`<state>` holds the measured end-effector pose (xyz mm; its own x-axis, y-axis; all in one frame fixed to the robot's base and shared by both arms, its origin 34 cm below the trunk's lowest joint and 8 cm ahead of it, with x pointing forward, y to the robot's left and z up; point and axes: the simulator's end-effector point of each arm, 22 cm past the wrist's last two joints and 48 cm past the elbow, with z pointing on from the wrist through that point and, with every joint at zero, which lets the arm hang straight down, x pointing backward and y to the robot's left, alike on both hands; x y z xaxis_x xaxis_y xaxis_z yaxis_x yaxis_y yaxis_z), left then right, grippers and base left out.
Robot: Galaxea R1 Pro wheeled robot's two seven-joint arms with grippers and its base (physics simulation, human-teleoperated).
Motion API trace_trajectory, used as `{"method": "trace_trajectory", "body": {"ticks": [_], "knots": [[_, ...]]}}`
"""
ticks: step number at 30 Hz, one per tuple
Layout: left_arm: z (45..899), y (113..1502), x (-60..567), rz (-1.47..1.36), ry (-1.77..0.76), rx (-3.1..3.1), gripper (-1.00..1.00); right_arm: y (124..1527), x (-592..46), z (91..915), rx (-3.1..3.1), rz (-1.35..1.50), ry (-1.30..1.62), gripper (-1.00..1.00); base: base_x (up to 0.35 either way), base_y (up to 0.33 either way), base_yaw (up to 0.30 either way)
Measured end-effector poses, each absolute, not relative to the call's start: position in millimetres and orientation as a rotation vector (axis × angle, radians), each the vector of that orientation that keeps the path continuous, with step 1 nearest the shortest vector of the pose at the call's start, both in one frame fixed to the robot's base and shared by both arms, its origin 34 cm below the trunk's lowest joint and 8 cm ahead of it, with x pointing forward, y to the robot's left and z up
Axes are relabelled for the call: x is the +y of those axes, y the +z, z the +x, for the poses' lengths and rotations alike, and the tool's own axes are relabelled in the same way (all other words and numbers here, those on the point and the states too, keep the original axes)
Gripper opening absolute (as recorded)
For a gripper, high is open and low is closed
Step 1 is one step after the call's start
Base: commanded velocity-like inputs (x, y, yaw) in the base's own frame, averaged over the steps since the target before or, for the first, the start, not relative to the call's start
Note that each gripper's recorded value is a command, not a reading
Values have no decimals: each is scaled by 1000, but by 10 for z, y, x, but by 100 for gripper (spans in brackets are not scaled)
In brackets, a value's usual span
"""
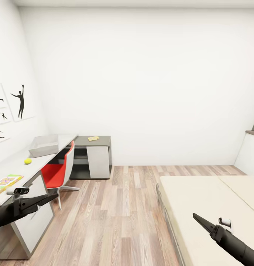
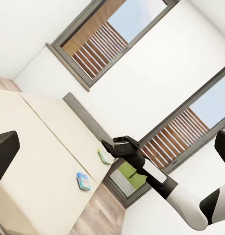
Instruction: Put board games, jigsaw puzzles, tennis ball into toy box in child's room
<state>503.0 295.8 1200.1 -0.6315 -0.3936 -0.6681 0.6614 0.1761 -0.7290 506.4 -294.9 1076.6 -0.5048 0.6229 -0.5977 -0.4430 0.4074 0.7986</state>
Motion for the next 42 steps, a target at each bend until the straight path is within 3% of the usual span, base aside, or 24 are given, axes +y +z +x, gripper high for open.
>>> {"method": "trace_trajectory", "body": {"ticks": [42], "knots": [[5029, 12004, 2956, 262, -1590, 1616, 100, 10767, -2950, 5065, 1645, 160, 1310, 100, 0, -296, 0]]}}
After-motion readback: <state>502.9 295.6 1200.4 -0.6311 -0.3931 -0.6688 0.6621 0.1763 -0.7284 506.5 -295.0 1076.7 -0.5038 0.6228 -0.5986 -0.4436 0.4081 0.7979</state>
